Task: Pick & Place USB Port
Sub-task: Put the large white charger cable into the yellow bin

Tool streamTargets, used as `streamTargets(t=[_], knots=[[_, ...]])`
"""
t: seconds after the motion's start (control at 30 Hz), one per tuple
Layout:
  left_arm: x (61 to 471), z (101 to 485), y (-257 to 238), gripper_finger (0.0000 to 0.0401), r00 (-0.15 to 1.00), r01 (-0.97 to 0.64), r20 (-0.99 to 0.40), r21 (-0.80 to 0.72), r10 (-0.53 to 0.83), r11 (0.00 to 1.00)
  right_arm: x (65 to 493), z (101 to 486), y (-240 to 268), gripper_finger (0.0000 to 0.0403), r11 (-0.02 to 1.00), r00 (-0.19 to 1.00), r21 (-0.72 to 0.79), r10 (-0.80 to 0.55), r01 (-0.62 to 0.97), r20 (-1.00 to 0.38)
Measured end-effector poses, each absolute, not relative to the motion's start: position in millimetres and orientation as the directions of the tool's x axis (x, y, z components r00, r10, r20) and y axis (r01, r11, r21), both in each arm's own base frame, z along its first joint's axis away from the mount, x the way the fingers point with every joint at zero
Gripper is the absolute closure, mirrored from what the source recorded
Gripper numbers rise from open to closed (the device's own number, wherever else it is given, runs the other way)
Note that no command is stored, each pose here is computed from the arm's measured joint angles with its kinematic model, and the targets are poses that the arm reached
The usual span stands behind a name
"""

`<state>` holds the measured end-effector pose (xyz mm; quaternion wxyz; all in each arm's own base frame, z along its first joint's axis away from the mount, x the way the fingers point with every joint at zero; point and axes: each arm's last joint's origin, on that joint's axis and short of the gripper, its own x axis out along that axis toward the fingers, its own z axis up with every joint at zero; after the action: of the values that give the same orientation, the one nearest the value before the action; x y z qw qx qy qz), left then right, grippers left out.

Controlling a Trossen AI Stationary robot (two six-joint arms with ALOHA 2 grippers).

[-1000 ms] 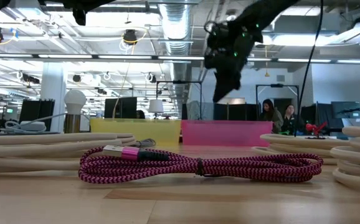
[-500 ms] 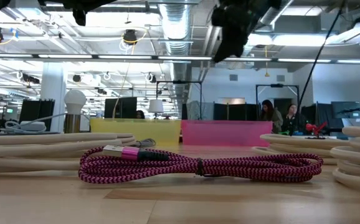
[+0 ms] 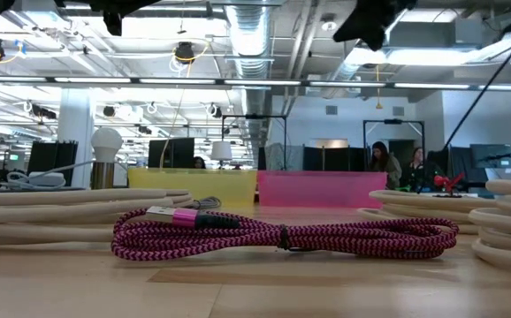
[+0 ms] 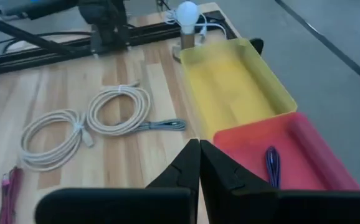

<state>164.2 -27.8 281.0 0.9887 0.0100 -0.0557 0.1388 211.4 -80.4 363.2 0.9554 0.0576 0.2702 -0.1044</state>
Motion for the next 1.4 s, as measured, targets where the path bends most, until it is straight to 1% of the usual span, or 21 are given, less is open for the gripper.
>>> streamTargets(t=[0.13, 0.33, 0.43, 0.5, 0.57, 0.7, 0.83, 0.97, 1.17, 1.27, 1.4], knots=[[164.2, 281.1, -27.8, 0.039, 0.955, -0.275, 0.114, 0.003, 0.273, 0.961, 200.9, 352.6, -67.3, 0.0402, 0.972, 0.851, 0.092, -0.141, 0.216, -0.506], [164.2, 281.1, -27.9, 0.039, 0.955, -0.275, 0.114, 0.003, 0.273, 0.961, 199.7, 329.1, -50.6, 0.0402, 0.962, 0.858, 0.151, -0.126, 0.229, -0.498], [164.2, 281.2, -27.8, 0.039, 0.955, -0.276, 0.115, 0.003, 0.274, 0.961, 203.2, 322.1, -41.0, 0.0402, 0.956, 0.89, 0.186, -0.128, 0.229, -0.438], [164.2, 281.4, -27.8, 0.039, 0.955, -0.275, 0.117, 0.002, 0.273, 0.961, 205.4, 319.6, -34.0, 0.0402, 0.961, 0.91, 0.182, -0.122, 0.208, -0.396], [164.2, 281.4, -27.9, 0.039, 0.955, -0.275, 0.117, 0.002, 0.273, 0.961, 207.3, 315.5, -28.0, 0.0402, 0.965, 0.916, 0.171, -0.124, 0.201, -0.382], [164.2, 281.4, -27.8, 0.039, 0.955, -0.275, 0.117, 0.002, 0.273, 0.961, 205.8, 302.4, -19.3, 0.0402, 0.955, 0.878, 0.191, -0.115, 0.227, -0.465], [164.2, 281.4, -27.8, 0.039, 0.955, -0.275, 0.117, 0.002, 0.273, 0.961, 199.5, 290.9, -12.8, 0.0402, 0.934, 0.808, 0.236, -0.085, 0.269, -0.583], [164.2, 281.4, -27.8, 0.039, 0.955, -0.275, 0.117, 0.002, 0.273, 0.961, 193.6, 283.4, -6.9, 0.0401, 0.91, 0.748, 0.274, -0.056, 0.312, -0.662], [164.2, 281.4, -27.8, 0.039, 0.955, -0.275, 0.117, 0.002, 0.273, 0.961, 187.0, 276.6, 1.0, 0.0402, 0.868, 0.681, 0.337, -0.001, 0.364, -0.732], [164.2, 281.4, -27.8, 0.039, 0.955, -0.275, 0.117, 0.002, 0.273, 0.961, 183.7, 273.8, 6.0, 0.0401, 0.861, 0.647, 0.362, 0.053, 0.356, -0.761], [164.2, 281.4, -27.8, 0.039, 0.955, -0.275, 0.117, 0.002, 0.273, 0.961, 182.5, 273.0, 10.0, 0.0401, 0.882, 0.634, 0.349, 0.077, 0.316, -0.77]])
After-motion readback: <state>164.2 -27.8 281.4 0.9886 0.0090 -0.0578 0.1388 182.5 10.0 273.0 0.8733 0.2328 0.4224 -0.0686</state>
